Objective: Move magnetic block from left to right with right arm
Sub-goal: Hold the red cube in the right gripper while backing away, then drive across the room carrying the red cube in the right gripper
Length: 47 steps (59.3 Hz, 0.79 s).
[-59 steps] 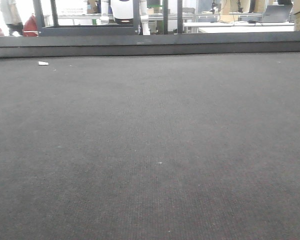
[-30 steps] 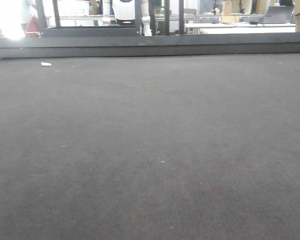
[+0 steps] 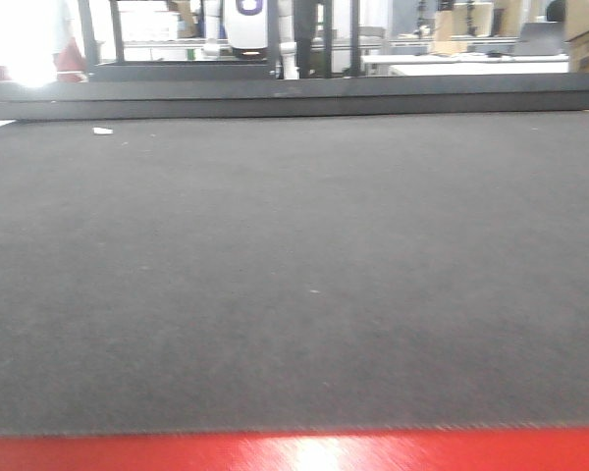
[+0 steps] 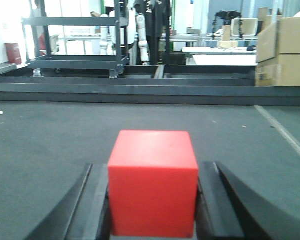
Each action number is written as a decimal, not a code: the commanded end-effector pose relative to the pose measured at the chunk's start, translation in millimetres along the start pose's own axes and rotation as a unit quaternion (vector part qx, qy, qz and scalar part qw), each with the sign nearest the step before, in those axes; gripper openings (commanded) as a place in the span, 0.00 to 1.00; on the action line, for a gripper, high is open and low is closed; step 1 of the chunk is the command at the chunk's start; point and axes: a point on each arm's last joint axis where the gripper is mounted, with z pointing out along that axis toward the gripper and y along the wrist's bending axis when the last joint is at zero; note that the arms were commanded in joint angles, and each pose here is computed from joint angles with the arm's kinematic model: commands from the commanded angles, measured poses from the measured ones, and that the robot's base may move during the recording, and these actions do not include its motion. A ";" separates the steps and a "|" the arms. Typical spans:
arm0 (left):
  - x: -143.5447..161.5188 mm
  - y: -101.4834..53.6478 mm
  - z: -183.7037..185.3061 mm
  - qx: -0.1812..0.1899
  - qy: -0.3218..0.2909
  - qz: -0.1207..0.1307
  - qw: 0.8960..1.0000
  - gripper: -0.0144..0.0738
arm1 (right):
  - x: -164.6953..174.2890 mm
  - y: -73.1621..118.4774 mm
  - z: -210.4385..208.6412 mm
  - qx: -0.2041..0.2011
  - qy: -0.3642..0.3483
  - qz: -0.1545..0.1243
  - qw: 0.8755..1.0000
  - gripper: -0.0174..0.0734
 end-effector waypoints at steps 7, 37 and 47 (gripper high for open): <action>-5.2 -0.5 -0.6 0.005 -0.042 -0.002 0.999 0.03 | -16.4 0.1 -1.4 0.003 -0.054 -0.004 0.999 0.49; -5.2 -0.5 -0.6 0.005 -0.042 -0.002 0.999 0.03 | -16.4 0.1 -1.4 0.003 -0.054 -0.004 0.999 0.49; -5.2 -0.5 -0.6 0.005 -0.042 -0.002 0.999 0.03 | -16.4 0.1 -1.4 0.003 -0.054 -0.004 0.999 0.49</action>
